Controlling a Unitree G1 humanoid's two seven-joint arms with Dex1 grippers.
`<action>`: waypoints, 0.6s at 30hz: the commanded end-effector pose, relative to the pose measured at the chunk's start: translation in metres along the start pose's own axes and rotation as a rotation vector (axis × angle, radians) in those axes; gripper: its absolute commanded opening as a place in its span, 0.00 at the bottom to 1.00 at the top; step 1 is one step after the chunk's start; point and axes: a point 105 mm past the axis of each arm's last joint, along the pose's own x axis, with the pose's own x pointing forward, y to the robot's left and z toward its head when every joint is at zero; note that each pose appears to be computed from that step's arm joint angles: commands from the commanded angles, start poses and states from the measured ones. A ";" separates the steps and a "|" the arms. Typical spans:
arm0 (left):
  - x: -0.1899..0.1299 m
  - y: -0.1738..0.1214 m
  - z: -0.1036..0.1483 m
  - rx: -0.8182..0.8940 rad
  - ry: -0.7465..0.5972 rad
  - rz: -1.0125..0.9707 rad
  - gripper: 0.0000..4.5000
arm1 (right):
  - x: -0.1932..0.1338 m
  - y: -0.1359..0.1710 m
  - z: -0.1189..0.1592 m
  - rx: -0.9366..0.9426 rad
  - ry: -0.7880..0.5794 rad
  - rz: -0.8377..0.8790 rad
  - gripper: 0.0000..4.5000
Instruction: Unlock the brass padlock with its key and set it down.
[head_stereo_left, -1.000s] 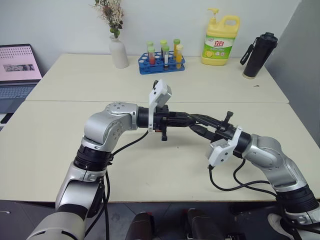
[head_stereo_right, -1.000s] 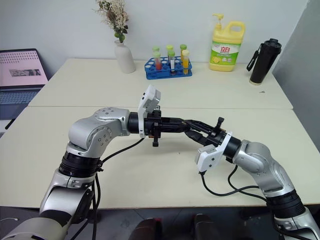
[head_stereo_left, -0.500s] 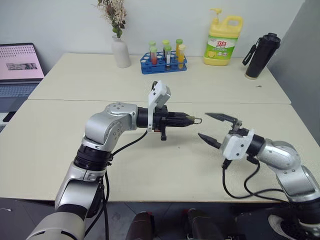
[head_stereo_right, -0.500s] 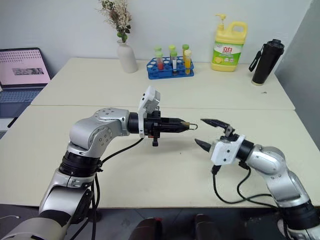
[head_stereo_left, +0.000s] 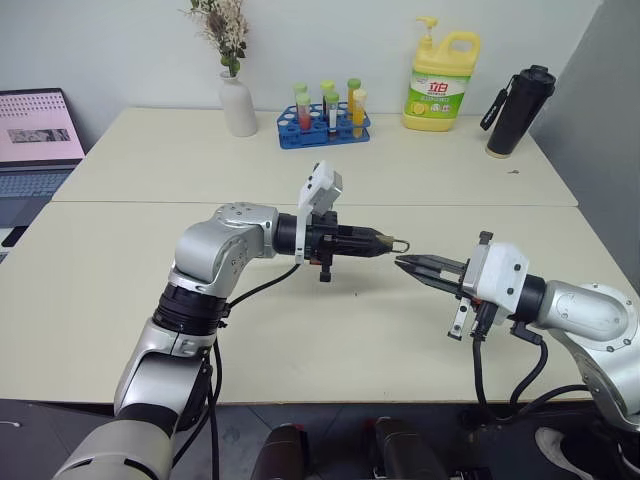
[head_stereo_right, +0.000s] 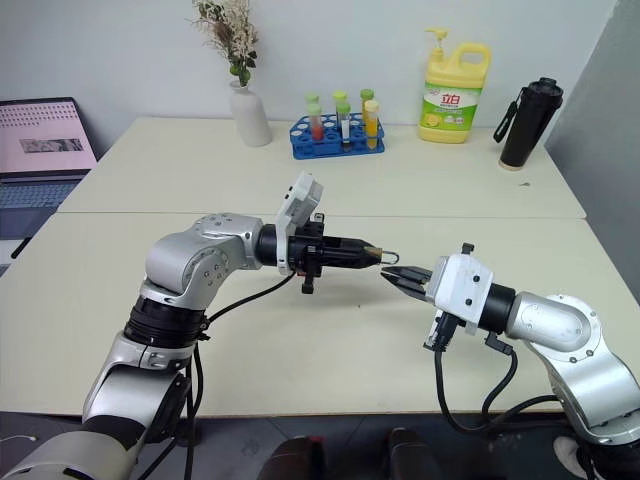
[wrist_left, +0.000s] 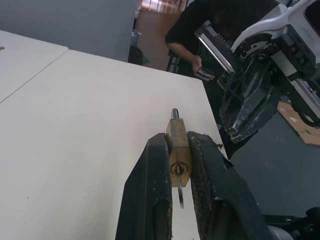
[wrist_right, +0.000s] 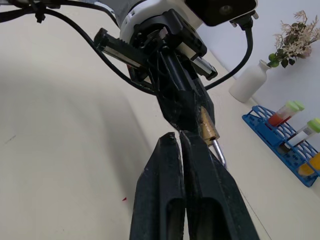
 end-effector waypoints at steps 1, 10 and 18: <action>0.002 -0.014 0.014 0.073 -0.012 -0.069 0.04 | -0.002 -0.013 0.012 -0.020 -0.032 -0.041 0.00; -0.002 -0.022 0.015 0.083 -0.019 -0.097 0.04 | -0.001 -0.014 0.000 -0.037 -0.002 -0.005 0.00; -0.006 -0.027 0.013 0.080 -0.011 -0.119 0.04 | -0.001 -0.006 -0.010 -0.035 0.018 0.073 0.00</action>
